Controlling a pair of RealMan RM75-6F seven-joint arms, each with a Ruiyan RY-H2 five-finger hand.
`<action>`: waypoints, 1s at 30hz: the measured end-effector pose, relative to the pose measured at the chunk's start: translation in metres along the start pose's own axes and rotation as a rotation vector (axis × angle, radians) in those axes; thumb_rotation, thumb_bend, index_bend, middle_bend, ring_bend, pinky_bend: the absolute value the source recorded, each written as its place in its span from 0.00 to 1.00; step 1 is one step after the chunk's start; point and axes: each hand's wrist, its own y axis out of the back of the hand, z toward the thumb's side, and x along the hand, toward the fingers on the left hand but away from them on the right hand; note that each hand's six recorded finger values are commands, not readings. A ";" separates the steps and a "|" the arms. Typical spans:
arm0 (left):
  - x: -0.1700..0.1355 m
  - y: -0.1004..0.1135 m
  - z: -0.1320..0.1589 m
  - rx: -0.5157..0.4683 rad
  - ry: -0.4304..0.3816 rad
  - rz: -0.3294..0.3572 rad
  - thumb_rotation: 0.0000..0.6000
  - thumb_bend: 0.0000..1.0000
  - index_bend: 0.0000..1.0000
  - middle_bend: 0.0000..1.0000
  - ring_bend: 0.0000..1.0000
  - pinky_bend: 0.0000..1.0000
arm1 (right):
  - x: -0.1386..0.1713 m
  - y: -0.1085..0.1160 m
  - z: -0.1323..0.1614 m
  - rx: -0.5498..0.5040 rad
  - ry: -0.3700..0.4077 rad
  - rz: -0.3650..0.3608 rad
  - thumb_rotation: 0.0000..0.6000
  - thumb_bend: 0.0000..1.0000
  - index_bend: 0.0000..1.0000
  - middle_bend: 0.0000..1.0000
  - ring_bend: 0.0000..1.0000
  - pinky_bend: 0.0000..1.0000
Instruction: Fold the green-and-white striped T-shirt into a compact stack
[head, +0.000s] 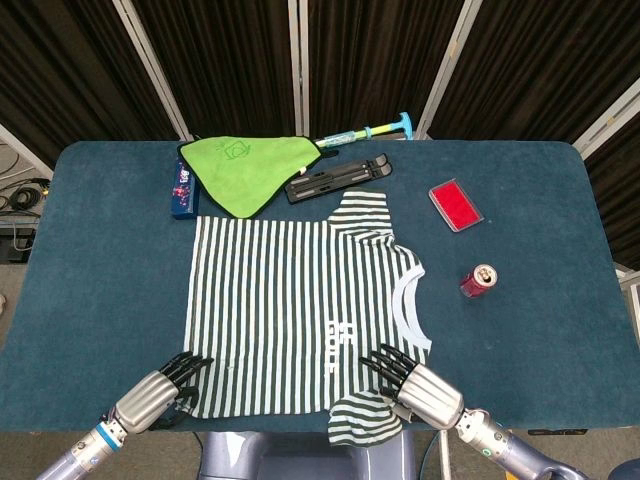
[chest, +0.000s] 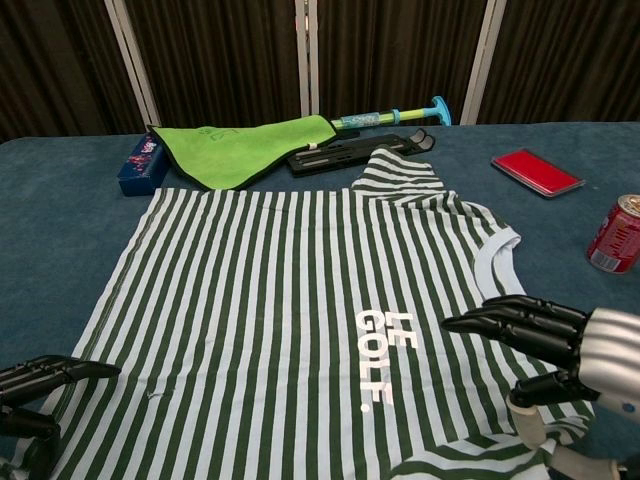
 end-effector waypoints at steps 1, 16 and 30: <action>0.000 0.000 0.000 0.003 -0.002 0.000 1.00 0.61 0.75 0.00 0.00 0.00 | -0.001 0.000 0.000 -0.005 0.001 0.002 1.00 0.44 0.72 0.00 0.00 0.00; -0.011 0.021 0.013 0.029 -0.071 0.035 1.00 0.65 0.75 0.00 0.00 0.00 | -0.010 0.024 0.003 -0.108 0.010 0.018 1.00 0.44 0.73 0.00 0.00 0.00; -0.042 0.027 0.031 0.042 -0.147 -0.011 1.00 0.66 0.75 0.00 0.00 0.00 | -0.003 0.033 0.019 -0.171 0.060 0.192 1.00 0.43 0.74 0.00 0.00 0.00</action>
